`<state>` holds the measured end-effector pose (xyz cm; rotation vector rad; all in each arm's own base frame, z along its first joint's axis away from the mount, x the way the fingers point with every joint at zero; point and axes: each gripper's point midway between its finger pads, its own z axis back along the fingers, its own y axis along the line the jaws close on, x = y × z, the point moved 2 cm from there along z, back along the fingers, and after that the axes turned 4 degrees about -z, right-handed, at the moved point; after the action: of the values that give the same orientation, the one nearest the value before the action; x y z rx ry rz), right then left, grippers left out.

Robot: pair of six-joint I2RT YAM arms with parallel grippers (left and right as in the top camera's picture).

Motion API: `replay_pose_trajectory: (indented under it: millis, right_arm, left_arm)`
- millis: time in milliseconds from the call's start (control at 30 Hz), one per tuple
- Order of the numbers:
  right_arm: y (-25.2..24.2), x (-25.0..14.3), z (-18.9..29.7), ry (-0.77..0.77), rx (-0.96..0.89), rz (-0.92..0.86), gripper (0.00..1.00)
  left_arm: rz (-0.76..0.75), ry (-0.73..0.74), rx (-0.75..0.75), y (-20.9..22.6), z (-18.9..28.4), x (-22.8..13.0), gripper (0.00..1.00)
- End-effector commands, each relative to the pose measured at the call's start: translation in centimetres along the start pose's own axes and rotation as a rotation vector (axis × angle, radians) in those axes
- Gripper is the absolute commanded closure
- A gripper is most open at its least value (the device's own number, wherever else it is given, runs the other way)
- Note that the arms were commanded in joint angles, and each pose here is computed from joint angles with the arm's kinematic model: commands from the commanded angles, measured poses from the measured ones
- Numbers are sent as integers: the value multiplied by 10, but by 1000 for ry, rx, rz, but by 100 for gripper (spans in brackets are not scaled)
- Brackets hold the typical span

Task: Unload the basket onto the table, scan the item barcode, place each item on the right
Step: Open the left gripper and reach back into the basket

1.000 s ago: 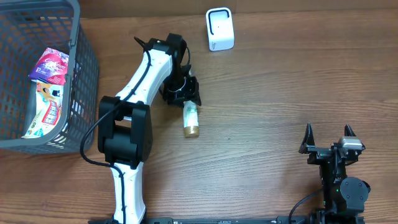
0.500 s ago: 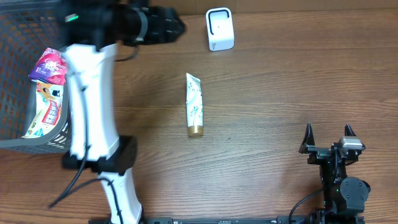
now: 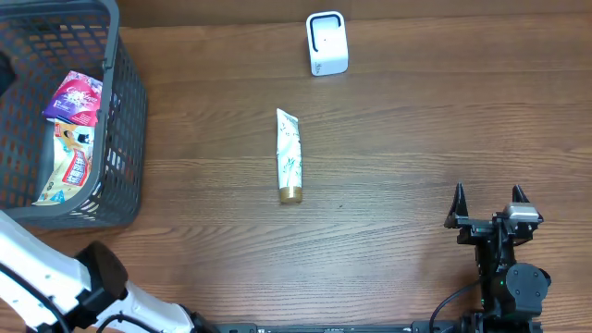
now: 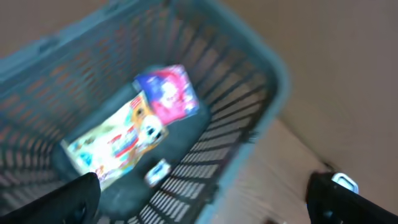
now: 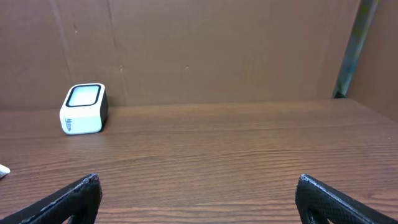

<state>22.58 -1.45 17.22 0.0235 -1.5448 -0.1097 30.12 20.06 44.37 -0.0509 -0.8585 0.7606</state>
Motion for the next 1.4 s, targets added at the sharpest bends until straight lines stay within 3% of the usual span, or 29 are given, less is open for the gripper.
replay_pose_trajectory:
  millis: [0, 33, 233, 433, 567, 733, 800, 1367]
  right_arm:
    - [0, -2, 0, -3, -4, 4, 0]
    - [0, -2, 0, -3, -4, 4, 0]
    - [-1, -2, 0, -3, -4, 4, 0]
    - [0, -2, 0, -3, -4, 4, 0]
    - [0, -2, 0, -3, -4, 4, 0]
    - [0, -2, 0, -3, -4, 4, 0]
    - [0, -2, 0, -3, -4, 4, 0]
    - [0, -2, 0, -3, -4, 4, 0]
  left_arm:
    - [102, 174, 74, 37, -60, -14, 8]
    - [76, 235, 77, 44, -83, -20, 15]
    - [-48, 463, 35, 40, -161, -57, 14]
    - [-80, 606, 191, 47, -203, -96, 14]
    - [-121, 600, 223, 47, -224, -102, 15]
    - [-134, 521, 543, 90, -230, -94, 14]
    - [-130, 530, 597, 100, -236, -101, 13]
    - [-293, 589, 479, 129, -335, -190, 9]
